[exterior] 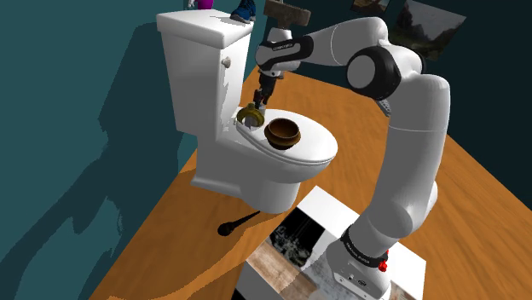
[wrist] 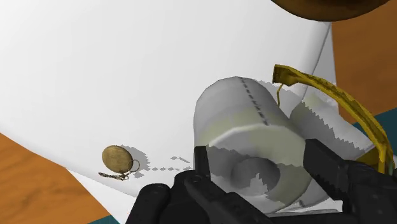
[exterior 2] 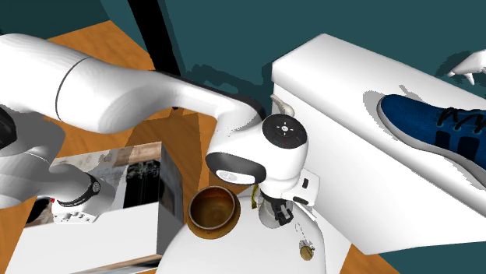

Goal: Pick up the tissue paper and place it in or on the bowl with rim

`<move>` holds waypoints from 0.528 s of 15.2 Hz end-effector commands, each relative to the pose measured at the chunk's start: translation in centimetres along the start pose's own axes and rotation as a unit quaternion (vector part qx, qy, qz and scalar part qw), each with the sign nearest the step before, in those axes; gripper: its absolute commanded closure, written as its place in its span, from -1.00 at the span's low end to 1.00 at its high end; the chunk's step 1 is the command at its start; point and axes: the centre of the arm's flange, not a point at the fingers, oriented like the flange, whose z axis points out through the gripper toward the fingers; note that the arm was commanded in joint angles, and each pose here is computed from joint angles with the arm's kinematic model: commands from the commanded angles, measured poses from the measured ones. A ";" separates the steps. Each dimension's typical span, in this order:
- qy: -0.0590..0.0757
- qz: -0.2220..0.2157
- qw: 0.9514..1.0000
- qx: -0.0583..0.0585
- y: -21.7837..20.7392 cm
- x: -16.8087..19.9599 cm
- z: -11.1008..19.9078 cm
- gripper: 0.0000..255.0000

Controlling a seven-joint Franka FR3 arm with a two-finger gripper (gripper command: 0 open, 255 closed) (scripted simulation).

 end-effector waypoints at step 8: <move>-0.010 0.006 1.000 -0.001 1.0 -0.4 -3.7 1.00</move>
